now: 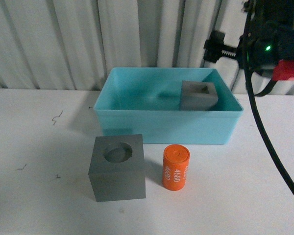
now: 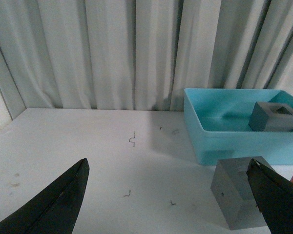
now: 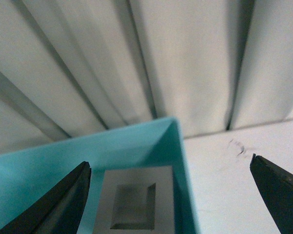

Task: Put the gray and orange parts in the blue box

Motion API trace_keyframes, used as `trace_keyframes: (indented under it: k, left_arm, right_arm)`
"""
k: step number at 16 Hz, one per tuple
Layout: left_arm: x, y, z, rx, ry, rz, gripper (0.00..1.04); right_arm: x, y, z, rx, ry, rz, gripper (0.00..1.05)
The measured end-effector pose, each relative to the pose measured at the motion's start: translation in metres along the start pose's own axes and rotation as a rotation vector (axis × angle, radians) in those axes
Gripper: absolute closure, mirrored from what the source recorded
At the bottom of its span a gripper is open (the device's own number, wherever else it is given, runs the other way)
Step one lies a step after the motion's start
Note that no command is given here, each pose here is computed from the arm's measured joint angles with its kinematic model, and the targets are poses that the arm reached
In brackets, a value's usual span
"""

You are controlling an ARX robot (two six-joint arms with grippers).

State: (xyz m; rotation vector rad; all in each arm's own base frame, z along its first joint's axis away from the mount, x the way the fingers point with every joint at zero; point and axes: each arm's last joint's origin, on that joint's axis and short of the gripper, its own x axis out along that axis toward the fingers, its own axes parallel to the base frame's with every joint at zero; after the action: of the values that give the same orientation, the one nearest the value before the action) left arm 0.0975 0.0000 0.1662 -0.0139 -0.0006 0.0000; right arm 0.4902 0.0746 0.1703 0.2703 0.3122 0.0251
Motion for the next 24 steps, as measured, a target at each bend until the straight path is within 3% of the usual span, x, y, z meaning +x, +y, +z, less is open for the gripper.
trace_keyframes:
  k: [3, 4, 5, 7, 8, 10, 11, 16, 24]
  left_arm:
    - [0.0, 0.0, 0.0, 0.0, 0.0, 0.0, 0.07]
    - [0.0, 0.0, 0.0, 0.0, 0.0, 0.0, 0.07]
    - [0.0, 0.0, 0.0, 0.0, 0.0, 0.0, 0.07]
    - [0.0, 0.0, 0.0, 0.0, 0.0, 0.0, 0.07]
    - [0.0, 0.0, 0.0, 0.0, 0.0, 0.0, 0.07]
    - [0.0, 0.0, 0.0, 0.0, 0.0, 0.0, 0.07]
    - [0.0, 0.0, 0.0, 0.0, 0.0, 0.0, 0.07]
    - [0.0, 0.0, 0.0, 0.0, 0.0, 0.0, 0.07]
    - [0.0, 0.0, 0.0, 0.0, 0.0, 0.0, 0.07]
  right_arm:
    - [-0.107, -0.03, 0.06, -0.048, -0.224, -0.024, 0.06]
    - [-0.145, -0.047, 0.058, -0.057, -0.231, -0.068, 0.06]
    - [-0.184, -0.072, 0.034, -0.052, -0.174, -0.148, 0.06]
    - [-0.229, -0.106, -0.04, -0.043, 0.029, -0.301, 0.06]
    - [-0.231, -0.108, -0.054, -0.073, -0.015, -0.23, 0.11]
    - [-0.245, -0.099, -0.059, -0.201, -0.212, -0.038, 0.33]
    - [-0.257, -0.094, -0.061, -0.24, -0.307, -0.014, 0.46]
    - [-0.295, -0.078, -0.081, -0.271, -0.304, -0.007, 1.03]
    - [-0.333, -0.08, -0.093, -0.267, -0.301, -0.027, 1.03]
